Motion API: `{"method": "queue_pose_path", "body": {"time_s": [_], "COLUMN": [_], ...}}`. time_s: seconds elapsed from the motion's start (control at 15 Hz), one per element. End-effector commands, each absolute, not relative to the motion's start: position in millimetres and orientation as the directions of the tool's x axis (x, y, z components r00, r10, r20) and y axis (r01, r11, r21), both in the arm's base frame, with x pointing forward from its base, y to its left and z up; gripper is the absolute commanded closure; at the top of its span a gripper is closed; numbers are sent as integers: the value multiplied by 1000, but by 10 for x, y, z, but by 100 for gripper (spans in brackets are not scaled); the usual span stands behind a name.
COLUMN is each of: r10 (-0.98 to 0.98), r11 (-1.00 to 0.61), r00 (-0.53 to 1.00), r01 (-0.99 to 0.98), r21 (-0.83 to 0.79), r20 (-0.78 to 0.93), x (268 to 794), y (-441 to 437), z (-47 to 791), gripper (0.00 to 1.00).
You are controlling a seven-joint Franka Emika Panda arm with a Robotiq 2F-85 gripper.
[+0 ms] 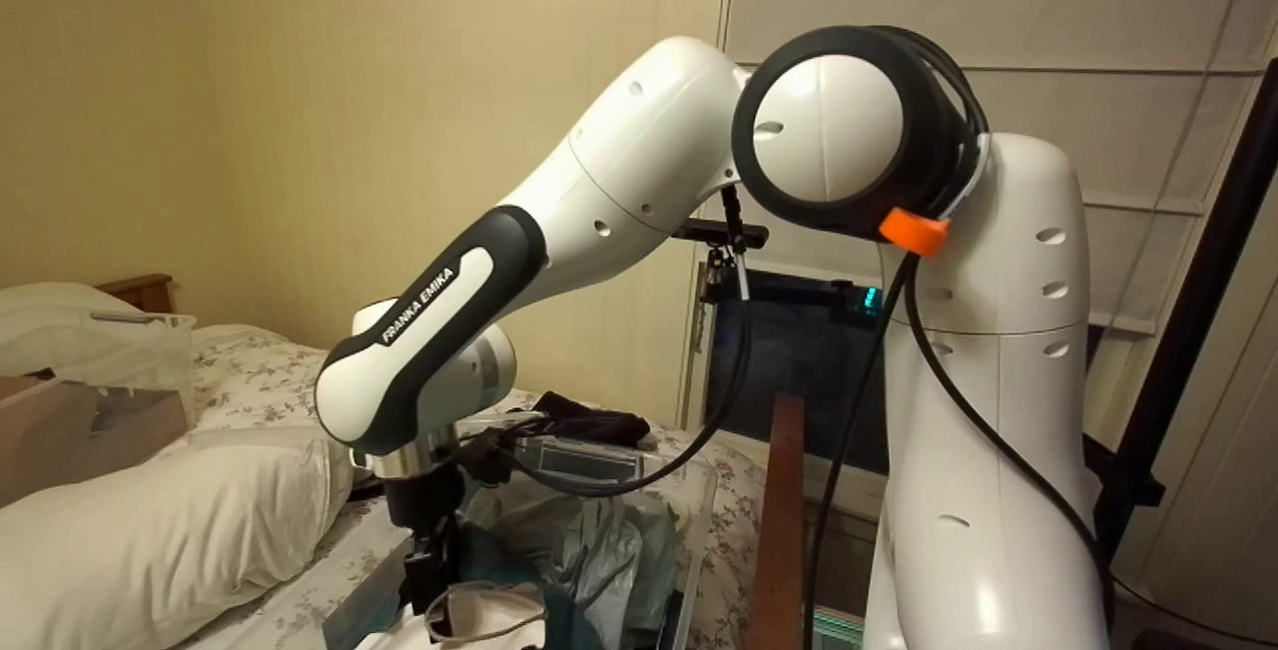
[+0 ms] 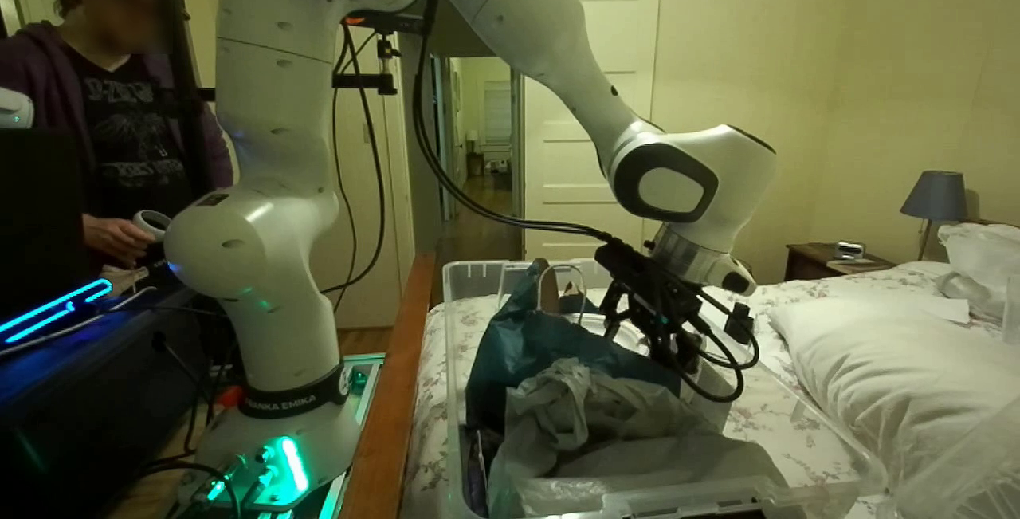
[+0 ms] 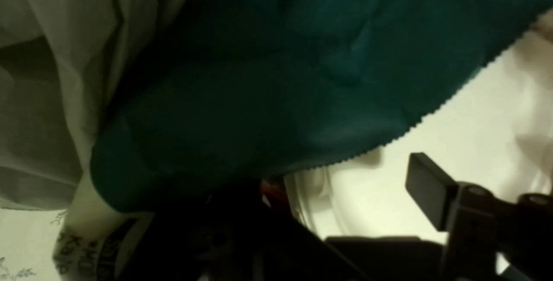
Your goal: Put the plates on the pillow
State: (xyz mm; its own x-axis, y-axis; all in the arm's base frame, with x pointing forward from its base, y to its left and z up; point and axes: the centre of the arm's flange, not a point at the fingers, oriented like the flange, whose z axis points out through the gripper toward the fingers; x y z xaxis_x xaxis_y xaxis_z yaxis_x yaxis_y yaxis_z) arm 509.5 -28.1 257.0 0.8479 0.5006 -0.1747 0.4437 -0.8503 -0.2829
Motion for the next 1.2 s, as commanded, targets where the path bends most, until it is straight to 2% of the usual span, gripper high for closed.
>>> {"method": "queue_pose_path", "body": {"time_s": [0.0, 0.2, 0.33, 0.47, 0.67, 0.73, 0.93, 1.07, 1.13], "r10": [521, 526, 520, 519, 532, 540, 559, 554, 542], "r11": [-838, -836, -841, -843, -839, -834, -822, -822, -830], "r00": [835, 833, 838, 840, 835, 831, 822, 829, 839], "r01": [461, 467, 469, 475, 497, 507, 531, 533, 524], "r21": [-292, -288, -270, -252, -222, -218, -208, -199, -194], "r20": [-175, -174, -165, -155, -144, -133, -108, -70, -53], "x": [5094, 5061, 5027, 4995, 4932, 4926, 4912, 4886, 4867], "y": [-267, -236, -227, -209, -141, -114, -27, 21, 13], "z": [2481, 2613, 2789, 2996, 3354, 3446, 3650, 3814, 3904], "gripper": [42, 66, 79, 84, 79, 84, 85, 94, 95]}}
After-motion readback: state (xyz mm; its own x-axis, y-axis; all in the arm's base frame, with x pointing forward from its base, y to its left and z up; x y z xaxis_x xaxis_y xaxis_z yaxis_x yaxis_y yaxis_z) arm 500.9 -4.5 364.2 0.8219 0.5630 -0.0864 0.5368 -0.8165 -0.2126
